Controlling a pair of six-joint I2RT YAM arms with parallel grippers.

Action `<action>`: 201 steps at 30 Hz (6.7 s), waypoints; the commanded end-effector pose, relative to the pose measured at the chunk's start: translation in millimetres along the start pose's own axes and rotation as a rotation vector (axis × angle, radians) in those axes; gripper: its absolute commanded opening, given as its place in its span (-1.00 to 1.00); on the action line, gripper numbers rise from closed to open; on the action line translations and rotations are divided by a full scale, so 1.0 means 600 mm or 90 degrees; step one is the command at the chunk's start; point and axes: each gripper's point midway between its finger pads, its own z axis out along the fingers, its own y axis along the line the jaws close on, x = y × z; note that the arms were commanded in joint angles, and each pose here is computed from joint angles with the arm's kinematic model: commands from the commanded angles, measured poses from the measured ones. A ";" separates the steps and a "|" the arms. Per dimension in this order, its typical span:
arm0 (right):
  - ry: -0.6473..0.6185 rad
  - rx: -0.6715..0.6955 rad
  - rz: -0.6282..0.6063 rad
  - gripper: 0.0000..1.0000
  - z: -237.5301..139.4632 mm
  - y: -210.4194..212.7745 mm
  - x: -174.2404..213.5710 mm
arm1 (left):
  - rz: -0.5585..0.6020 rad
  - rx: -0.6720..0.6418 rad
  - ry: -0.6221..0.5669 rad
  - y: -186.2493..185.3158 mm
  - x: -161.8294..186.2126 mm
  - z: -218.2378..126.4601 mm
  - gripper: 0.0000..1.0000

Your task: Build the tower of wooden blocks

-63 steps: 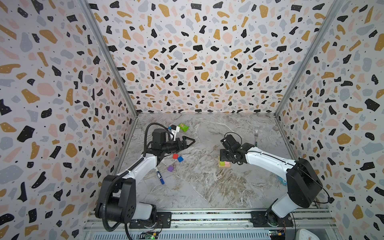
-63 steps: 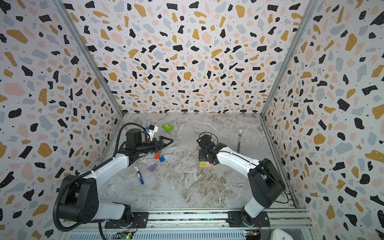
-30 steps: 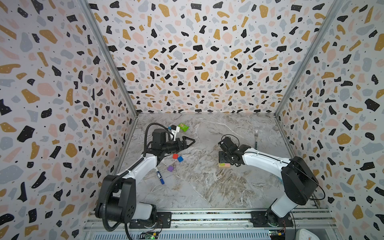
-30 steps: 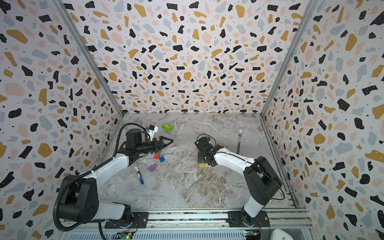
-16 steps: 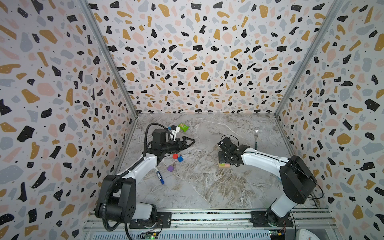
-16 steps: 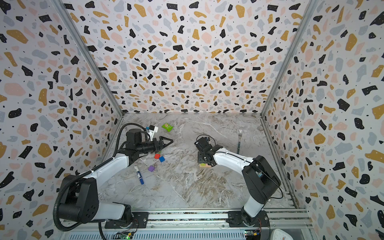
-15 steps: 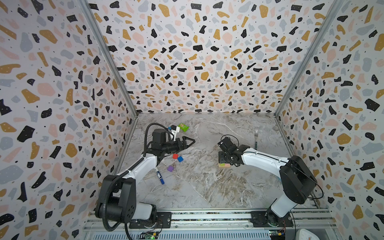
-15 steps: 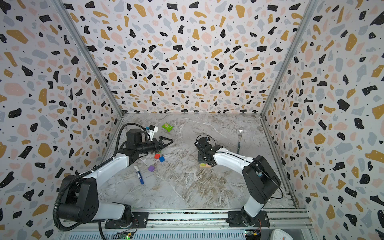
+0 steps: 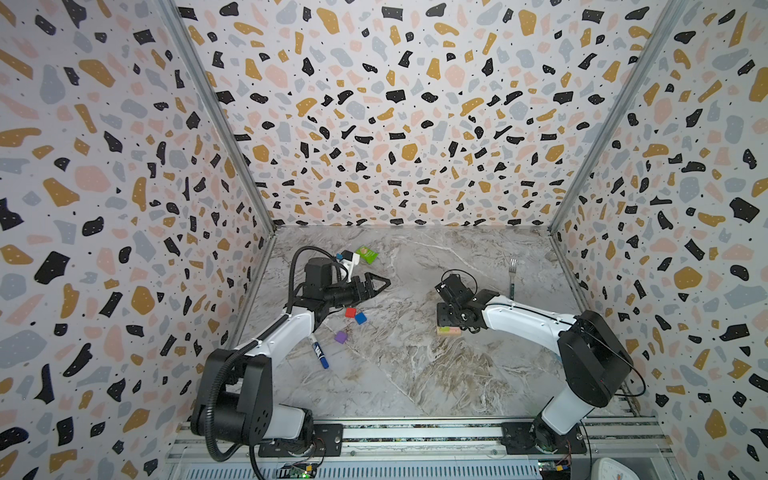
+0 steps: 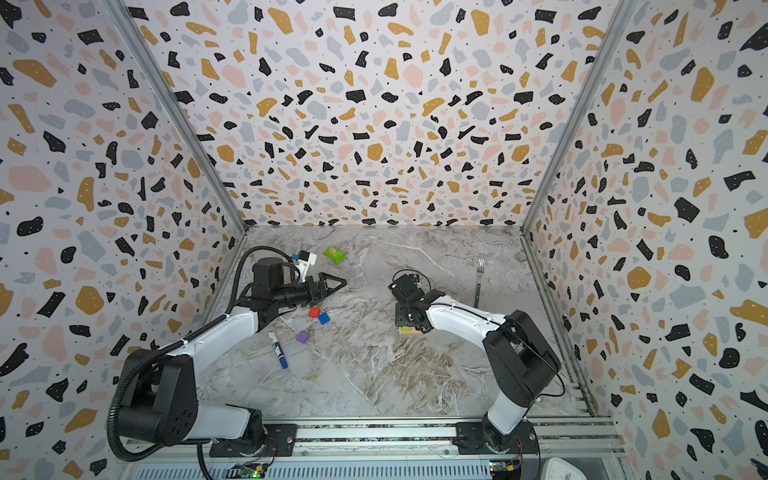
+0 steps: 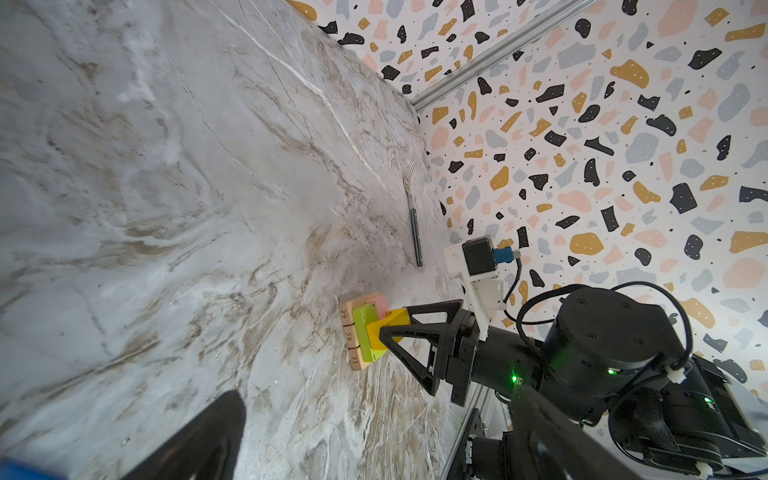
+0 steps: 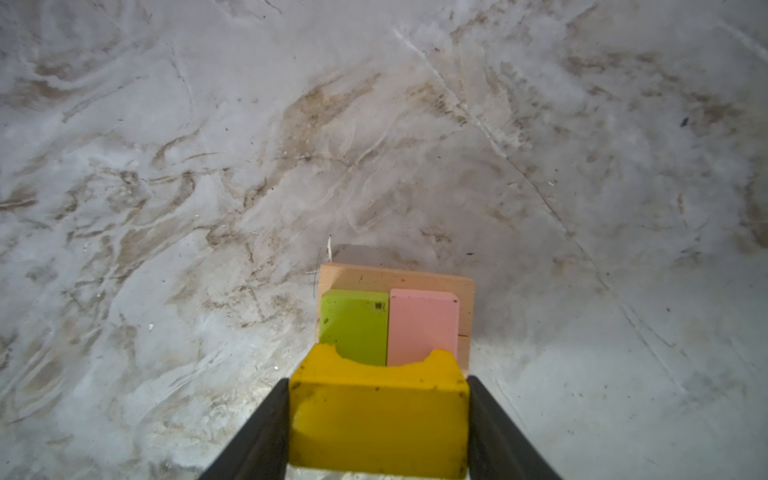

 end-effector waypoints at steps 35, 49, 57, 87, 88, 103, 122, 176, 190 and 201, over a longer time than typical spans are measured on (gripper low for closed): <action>-0.021 0.013 -0.013 0.77 -0.019 0.002 -0.019 | 0.033 -0.001 0.001 -0.006 -0.004 -0.001 1.00; -0.154 -0.113 -0.097 1.00 -0.127 0.060 -0.093 | 0.088 -0.278 0.001 0.090 -0.020 -0.041 1.00; -0.186 -0.198 -0.145 1.00 -0.168 0.085 -0.114 | 0.112 -0.441 -0.004 0.136 -0.046 -0.083 1.00; -0.186 -0.273 -0.105 0.95 -0.182 0.041 -0.105 | 0.115 -0.639 0.207 0.284 -0.030 -0.037 0.82; -0.185 -0.271 -0.103 0.95 -0.181 0.039 -0.104 | 0.113 -0.640 0.212 0.286 -0.028 -0.034 0.81; -0.179 -0.286 -0.101 0.93 -0.183 0.032 -0.100 | 0.094 -0.671 0.238 0.322 -0.012 -0.015 0.68; -0.175 -0.291 -0.100 0.90 -0.185 0.033 -0.098 | 0.080 -0.647 0.251 0.326 -0.002 0.007 0.29; -0.178 -0.217 -0.040 0.98 -0.183 -0.036 -0.083 | 0.191 -0.516 0.303 0.133 0.223 0.168 0.48; -0.158 -0.217 -0.012 0.91 -0.217 0.023 -0.063 | 0.206 -0.470 0.249 0.078 0.135 0.124 0.89; -0.127 -0.232 -0.020 0.88 -0.217 0.130 -0.023 | 0.164 -0.438 0.158 0.085 0.021 0.007 0.92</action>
